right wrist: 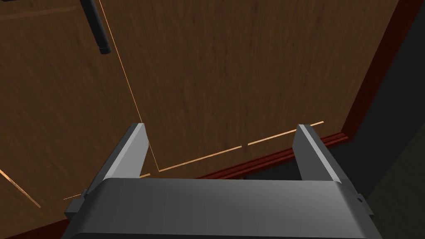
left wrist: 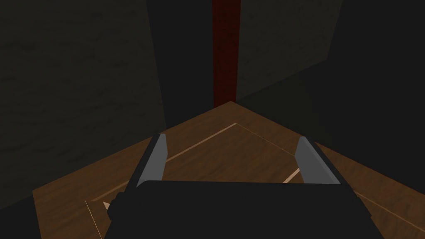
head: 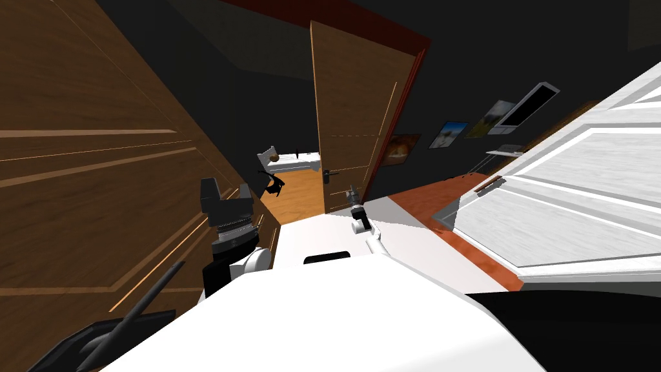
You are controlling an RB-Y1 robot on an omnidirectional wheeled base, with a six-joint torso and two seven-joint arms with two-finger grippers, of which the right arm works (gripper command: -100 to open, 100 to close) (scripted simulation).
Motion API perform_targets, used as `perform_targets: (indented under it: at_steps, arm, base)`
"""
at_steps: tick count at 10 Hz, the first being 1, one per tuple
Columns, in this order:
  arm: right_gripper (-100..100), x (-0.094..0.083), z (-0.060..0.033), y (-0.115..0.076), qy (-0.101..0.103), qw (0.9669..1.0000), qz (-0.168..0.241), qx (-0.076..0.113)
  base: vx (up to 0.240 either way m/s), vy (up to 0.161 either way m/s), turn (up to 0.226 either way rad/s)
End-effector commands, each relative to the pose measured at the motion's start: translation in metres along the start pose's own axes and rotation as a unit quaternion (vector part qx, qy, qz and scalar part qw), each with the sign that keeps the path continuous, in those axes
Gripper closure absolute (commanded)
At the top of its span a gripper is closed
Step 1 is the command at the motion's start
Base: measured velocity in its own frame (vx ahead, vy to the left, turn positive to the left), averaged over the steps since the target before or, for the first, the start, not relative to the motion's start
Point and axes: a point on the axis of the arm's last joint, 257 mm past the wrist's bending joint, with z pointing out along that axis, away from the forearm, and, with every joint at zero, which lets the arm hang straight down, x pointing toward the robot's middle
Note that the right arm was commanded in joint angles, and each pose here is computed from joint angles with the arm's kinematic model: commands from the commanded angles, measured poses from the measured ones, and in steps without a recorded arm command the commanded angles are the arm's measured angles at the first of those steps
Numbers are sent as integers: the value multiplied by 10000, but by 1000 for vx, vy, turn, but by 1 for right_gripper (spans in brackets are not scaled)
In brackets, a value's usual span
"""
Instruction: Pull the door open
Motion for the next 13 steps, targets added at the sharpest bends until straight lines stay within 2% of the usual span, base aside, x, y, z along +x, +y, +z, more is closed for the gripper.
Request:
perform_targets:
  at_steps: [1,2,4,5,6,7,9,10,13]
  arm:
    - [-100,11,62,-100,40,9999,0,96]
    - [-100,0,45,-146,30,9999,-2,146]
    - [-100,18,149,-290,97,9995,-12,288]
    - [-100,4,125,-348,83,9993,-15,352]
    - [-100,11,178,-408,115,9991,-23,414]
    - [-100,2,163,-443,106,9989,-25,454]
    - [-100,18,275,-530,168,9983,-45,549]
    - [-100,-6,232,-618,145,9978,-51,649]
    - [-100,-15,355,-788,202,9961,-97,856]
  base:
    - [52,2,16]
    - [46,9,12]
    - [68,14,27]
    - [72,12,12]
    - [57,13,18]
    - [44,7,9]
    - [65,10,24]
    - [62,10,14]
    - [81,11,24]
